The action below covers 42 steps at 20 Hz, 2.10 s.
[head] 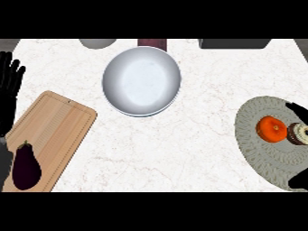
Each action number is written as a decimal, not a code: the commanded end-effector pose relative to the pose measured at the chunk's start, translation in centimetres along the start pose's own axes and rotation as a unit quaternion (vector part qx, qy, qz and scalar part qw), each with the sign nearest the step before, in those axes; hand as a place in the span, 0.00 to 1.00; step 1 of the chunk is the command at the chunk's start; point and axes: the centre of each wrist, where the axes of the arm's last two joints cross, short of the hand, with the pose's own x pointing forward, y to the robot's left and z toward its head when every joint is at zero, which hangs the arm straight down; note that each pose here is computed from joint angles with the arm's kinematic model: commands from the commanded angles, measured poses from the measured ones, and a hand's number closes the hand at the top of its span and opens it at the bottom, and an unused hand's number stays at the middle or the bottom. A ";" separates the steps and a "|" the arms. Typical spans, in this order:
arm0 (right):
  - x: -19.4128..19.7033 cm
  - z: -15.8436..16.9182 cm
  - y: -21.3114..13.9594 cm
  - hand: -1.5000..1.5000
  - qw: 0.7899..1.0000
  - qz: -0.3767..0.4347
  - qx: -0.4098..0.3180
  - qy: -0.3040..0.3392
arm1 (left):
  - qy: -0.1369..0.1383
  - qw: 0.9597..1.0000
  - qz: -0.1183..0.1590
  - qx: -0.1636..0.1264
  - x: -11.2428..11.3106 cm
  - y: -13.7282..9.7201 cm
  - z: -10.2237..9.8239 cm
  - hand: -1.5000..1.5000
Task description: Pick the squash from the placemat and place it in the bowl
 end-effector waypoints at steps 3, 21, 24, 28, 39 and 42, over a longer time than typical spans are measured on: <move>-2.8 -1.5 0.4 0.00 1.000 -0.008 -0.002 0.014 | -0.001 1.000 -0.004 -0.003 0.6 0.9 -0.2 0.50; -2.0 -5.9 4.9 0.00 1.000 0.000 0.013 -0.005 | 0.003 1.000 0.000 -0.001 -0.7 0.4 0.9 0.50; -3.2 -8.0 6.8 0.00 1.000 0.014 0.010 -0.010 | 0.000 1.000 -0.006 -0.004 0.3 -0.3 -0.9 0.50; -3.7 -9.7 6.1 0.00 1.000 0.005 0.016 -0.009 | -0.008 1.000 0.003 -0.002 -0.7 -1.0 0.6 0.50; -6.2 -10.6 6.7 0.00 0.999 -0.003 0.031 0.040 | 0.006 1.000 -0.001 -0.002 -0.9 -0.6 0.2 0.50; -5.2 -11.9 8.5 0.00 0.999 0.013 0.019 0.029 | -0.002 1.000 0.009 -0.008 0.8 1.0 0.9 0.50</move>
